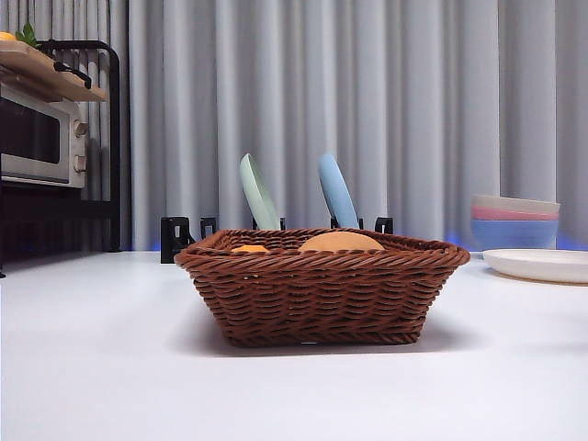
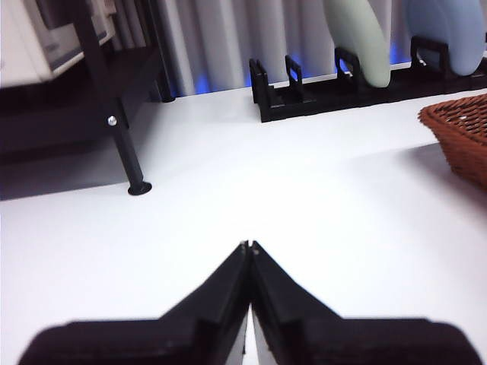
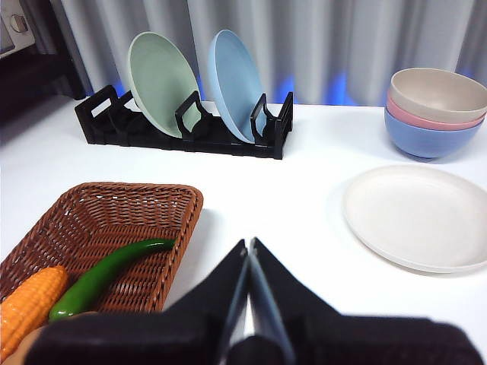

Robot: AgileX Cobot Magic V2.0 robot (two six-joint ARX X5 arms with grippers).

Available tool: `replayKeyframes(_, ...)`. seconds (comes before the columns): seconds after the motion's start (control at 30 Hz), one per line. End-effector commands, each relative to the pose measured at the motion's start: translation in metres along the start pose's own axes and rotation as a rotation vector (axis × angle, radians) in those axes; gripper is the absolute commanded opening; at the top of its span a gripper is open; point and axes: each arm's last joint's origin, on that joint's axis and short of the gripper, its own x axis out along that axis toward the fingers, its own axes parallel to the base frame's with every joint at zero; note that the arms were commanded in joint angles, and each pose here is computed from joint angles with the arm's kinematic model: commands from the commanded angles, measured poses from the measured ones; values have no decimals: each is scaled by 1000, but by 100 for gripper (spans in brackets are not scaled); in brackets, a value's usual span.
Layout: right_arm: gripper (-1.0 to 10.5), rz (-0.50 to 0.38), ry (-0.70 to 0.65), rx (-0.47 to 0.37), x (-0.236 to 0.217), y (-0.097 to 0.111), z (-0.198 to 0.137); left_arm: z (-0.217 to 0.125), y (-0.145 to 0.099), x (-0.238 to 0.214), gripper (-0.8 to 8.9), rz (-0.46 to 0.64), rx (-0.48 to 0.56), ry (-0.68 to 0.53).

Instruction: Pick up the basket,pick up the corn from the table,pick up the potato from the table,pick up the cucumber from the table,put all items into the basket

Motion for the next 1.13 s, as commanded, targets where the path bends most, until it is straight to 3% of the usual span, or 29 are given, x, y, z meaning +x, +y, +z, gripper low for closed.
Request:
replayKeyframes(0.03, 1, 2, -5, 9, 0, 0, 0, -8, 0, 1, -3, 1, -14, -6)
replayKeyframes(0.27, 2, 2, -5, 9, 0, 0, 0, -16, -1, -3, -3, -6, -1, 61)
replayKeyframes(1.13, 1, 2, -5, 9, 0, 0, 0, -15, -1, -3, -3, -1, -16, 49)
